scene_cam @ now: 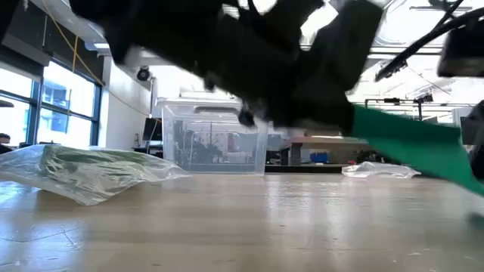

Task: Roll bandage
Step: Roll the dark green bandage

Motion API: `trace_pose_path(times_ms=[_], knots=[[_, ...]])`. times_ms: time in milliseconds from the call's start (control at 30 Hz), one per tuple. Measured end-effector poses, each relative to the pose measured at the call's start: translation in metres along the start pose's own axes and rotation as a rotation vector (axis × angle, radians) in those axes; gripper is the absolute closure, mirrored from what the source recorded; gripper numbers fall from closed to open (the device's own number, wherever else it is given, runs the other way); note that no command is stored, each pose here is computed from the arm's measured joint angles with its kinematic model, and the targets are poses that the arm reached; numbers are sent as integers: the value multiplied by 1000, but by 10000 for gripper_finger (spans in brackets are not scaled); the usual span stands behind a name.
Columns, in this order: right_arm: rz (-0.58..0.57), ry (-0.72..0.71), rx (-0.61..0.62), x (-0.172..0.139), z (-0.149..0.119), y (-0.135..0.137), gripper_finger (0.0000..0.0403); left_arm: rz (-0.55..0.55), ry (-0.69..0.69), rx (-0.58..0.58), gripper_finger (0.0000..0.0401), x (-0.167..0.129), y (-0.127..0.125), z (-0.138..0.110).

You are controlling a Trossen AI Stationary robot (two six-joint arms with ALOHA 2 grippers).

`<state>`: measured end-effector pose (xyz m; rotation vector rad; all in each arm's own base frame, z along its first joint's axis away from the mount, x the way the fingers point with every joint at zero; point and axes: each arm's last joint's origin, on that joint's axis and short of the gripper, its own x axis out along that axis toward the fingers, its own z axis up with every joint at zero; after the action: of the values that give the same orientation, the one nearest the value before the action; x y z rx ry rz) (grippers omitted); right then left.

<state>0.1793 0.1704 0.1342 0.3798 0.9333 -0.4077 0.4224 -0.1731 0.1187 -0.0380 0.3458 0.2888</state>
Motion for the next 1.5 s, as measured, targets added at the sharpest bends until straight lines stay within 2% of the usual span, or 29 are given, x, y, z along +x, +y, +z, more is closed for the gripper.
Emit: trace_pose_path(times_ms=[100, 200, 400, 467, 567, 633, 733, 967, 1033, 1100, 1167, 1267, 1400, 1500], knots=[[47, -16, -12, -15, -2, 1, 340, 68, -2, 29, 396, -13, -3, 9], [144, -76, -56, -30, -4, 7, 308, 135, 30, 79, 395, -24, -3, 11], [472, -220, -329, -48, -14, 45, 255, 252, 100, 130, 392, -32, 5, 6], [493, -236, -344, -43, -16, 51, 254, 256, 102, 133, 392, -32, 5, 6], [435, -197, -293, -26, -11, 48, 260, 260, 101, 132, 391, -32, 5, 6], [472, -158, -356, -16, -10, 52, 264, 261, 100, 126, 391, -32, 5, 6], [569, -154, -518, -9, -13, 61, 265, 262, 102, 120, 391, -32, 5, 5], [466, -151, -727, 12, -26, 74, 265, 269, 106, 115, 391, -31, 7, 5], [386, -156, -770, 19, -29, 78, 270, 271, 106, 113, 391, -31, 8, 5], [293, -153, -783, 24, -29, 80, 288, 271, 107, 115, 391, -31, 8, 5], [242, -131, -765, 22, -26, 84, 324, 272, 112, 114, 391, -31, 8, 5], [214, -95, -773, 13, -23, 92, 387, 289, 119, 125, 391, -32, 9, 3], [210, -46, -793, -14, -17, 109, 388, 342, 128, 176, 391, -33, 12, 1], [320, -15, -797, -47, -11, 130, 398, 378, 156, 202, 391, -33, 17, -3]])
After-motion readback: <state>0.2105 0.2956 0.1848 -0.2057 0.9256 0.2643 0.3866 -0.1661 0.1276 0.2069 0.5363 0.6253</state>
